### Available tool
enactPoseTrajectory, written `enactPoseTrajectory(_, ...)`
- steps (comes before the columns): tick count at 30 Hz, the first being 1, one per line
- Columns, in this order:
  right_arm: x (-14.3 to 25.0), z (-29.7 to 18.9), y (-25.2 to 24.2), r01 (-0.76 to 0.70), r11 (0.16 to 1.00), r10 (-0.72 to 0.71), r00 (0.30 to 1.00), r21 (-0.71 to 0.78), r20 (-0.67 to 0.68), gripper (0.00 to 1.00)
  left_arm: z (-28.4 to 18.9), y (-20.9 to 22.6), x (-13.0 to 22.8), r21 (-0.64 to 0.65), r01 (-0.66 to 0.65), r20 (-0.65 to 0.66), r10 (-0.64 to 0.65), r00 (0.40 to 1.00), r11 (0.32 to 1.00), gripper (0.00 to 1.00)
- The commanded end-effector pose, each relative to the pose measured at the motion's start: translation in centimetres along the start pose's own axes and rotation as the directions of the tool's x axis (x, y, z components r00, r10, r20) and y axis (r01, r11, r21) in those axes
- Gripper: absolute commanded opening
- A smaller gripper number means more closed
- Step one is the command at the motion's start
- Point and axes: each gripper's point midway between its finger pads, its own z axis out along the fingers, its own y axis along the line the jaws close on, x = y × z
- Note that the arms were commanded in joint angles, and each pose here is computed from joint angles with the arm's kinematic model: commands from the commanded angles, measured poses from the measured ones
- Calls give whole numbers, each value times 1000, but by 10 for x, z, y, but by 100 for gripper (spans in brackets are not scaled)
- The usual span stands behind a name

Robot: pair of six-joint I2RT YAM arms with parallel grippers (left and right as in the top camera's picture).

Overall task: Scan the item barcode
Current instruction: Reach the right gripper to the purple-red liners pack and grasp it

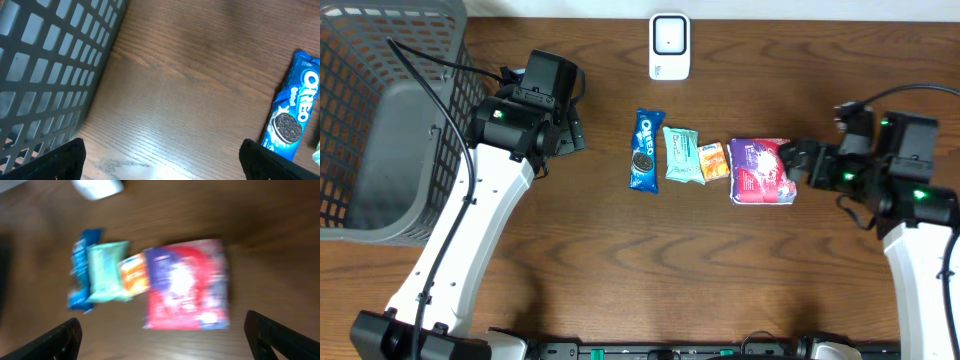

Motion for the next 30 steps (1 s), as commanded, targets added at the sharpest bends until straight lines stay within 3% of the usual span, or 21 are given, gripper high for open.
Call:
enactPoseTrajectory(1, -7, 6, -40, -31, 995, 32, 999, 92, -8, 99, 0, 2, 0, -8, 10, 0, -10, 1000, 1000, 98)
enactPoseTrajectory(7, 14, 48, -44, -38, 998, 32, 988, -40, -149, 99, 0, 2, 0, -8, 10, 0, -10, 1000, 1000, 98)
enactPoseTrajectory(14, 24, 90, -61, -80, 995, 65, 974, -62, -215, 85, 0, 2, 0, -8, 10, 0, -10, 1000, 1000, 98)
enactPoseTrajectory(19, 42, 111, -53, -79, 980, 24, 959, -183, -284, 83, 0, 2, 0, -8, 10, 0, -10, 1000, 1000, 98)
enactPoseTrajectory(22, 55, 123, -59, -108, 978, 43, 943, -181, -330, 70, 0, 2, 0, -8, 10, 0, -10, 1000, 1000, 98)
enactPoseTrajectory(27, 70, 137, -70, -149, 974, 75, 922, -169, -379, 60, 0, 2, 0, -8, 10, 0, -10, 1000, 1000, 98)
enactPoseTrajectory(30, 70, 138, -73, -156, 974, 84, 922, -165, -377, 42, 0, 2, -1, -8, 10, 1, -10, 1000, 1000, 98)
